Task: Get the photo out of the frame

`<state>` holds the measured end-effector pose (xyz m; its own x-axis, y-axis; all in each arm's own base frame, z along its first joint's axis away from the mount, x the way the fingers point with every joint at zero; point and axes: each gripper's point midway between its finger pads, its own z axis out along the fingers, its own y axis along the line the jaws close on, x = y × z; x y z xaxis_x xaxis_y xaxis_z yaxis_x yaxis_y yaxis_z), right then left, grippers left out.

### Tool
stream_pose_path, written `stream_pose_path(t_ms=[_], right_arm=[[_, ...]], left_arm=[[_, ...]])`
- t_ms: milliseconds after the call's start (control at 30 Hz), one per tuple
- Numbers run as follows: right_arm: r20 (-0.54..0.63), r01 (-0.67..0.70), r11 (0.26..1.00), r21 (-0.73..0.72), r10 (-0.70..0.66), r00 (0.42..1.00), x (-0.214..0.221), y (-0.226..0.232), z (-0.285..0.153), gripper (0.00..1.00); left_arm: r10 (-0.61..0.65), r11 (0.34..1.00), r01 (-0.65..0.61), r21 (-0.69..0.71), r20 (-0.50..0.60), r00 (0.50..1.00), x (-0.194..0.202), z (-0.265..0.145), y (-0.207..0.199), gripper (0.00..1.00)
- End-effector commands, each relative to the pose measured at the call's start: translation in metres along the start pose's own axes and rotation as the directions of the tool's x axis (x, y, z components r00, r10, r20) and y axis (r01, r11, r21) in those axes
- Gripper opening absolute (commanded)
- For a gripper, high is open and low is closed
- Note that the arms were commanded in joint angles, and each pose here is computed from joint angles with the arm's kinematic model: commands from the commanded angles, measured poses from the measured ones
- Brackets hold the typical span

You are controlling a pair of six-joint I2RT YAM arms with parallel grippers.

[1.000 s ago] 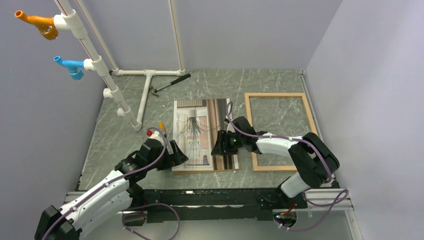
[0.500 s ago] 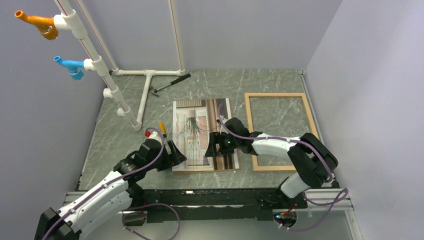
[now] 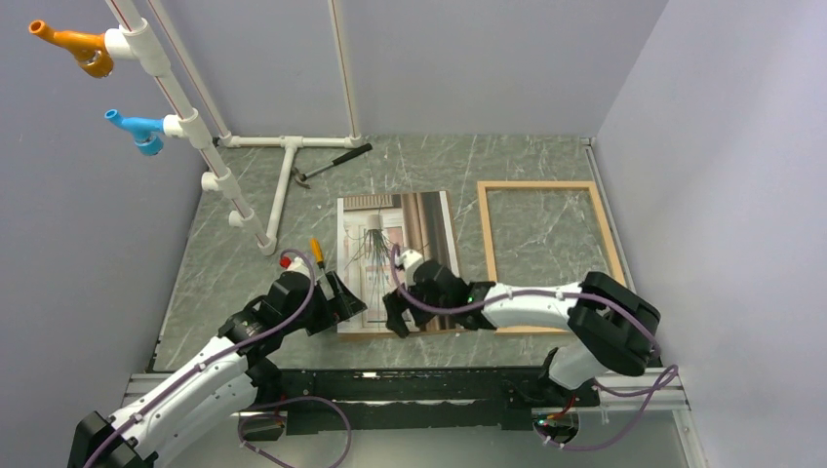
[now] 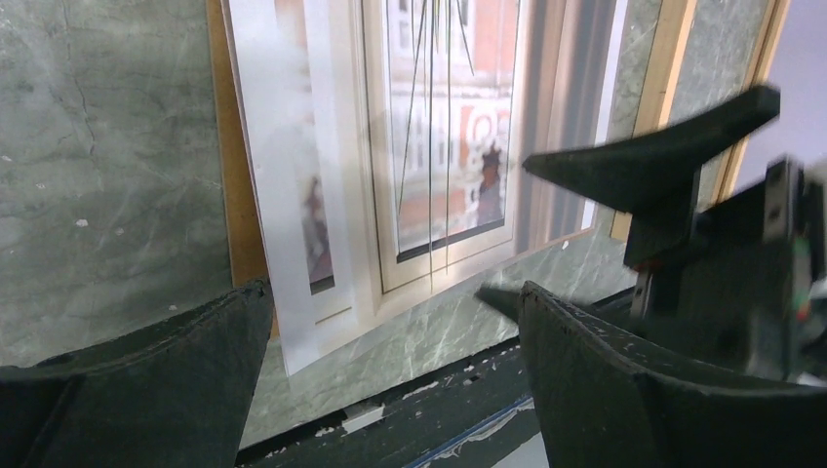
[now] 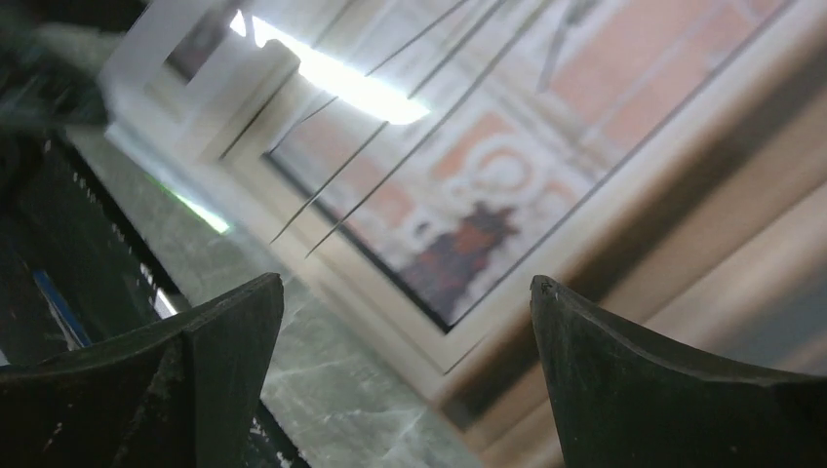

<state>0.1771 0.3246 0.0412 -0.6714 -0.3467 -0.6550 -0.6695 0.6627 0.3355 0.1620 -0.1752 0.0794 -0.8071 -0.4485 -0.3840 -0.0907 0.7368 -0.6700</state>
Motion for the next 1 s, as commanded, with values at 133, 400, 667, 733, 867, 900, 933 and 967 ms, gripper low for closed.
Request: stream_pose_path(t_ms=[133, 400, 667, 733, 867, 900, 933, 967], right_arm=[[0.313, 0.324, 0.931, 0.167, -0.361, 0.878, -0.043, 0.044, -0.019, 0.99], [0.318, 0.514, 0.797, 0.316, -0.6, 0.734, -0.042, 0.08, -0.013, 0.94], [0.31, 0.548, 0.758, 0.354, -0.648, 0.696, -0.034, 0.092, 0.005, 0.83], [0.323, 0.538, 0.768, 0.347, -0.637, 0.7, -0.033, 0.093, 0.008, 0.81], [0.327, 0.522, 0.783, 0.339, -0.618, 0.715, -0.028, 0.091, 0.01, 0.78], [0.338, 0.509, 0.793, 0.335, -0.606, 0.721, -0.028, 0.089, 0.008, 0.78], [0.347, 0.497, 0.802, 0.331, -0.593, 0.727, -0.027, 0.088, 0.006, 0.78], [0.352, 0.485, 0.809, 0.331, -0.583, 0.732, -0.026, 0.086, 0.005, 0.78]], left_arm=[[-0.039, 0.999, 0.038, 0.039, 0.032, 0.999, -0.006, -0.004, -0.009, 0.96], [-0.037, 0.999, 0.036, 0.032, 0.04, 0.999, -0.007, -0.004, -0.007, 0.97], [-0.04, 0.999, 0.039, 0.027, 0.051, 0.998, -0.008, -0.005, -0.004, 0.97], [-0.037, 0.999, 0.036, 0.027, 0.051, 0.998, -0.008, -0.006, -0.005, 0.97], [-0.03, 0.999, 0.029, 0.021, 0.055, 0.998, -0.01, -0.006, -0.004, 0.97], [-0.03, 0.999, 0.029, 0.019, 0.056, 0.998, -0.01, -0.006, -0.004, 0.98], [-0.029, 0.999, 0.028, 0.018, 0.055, 0.998, -0.01, -0.006, -0.004, 0.98], [-0.028, 0.999, 0.027, 0.017, 0.055, 0.998, -0.01, -0.006, -0.004, 0.98]])
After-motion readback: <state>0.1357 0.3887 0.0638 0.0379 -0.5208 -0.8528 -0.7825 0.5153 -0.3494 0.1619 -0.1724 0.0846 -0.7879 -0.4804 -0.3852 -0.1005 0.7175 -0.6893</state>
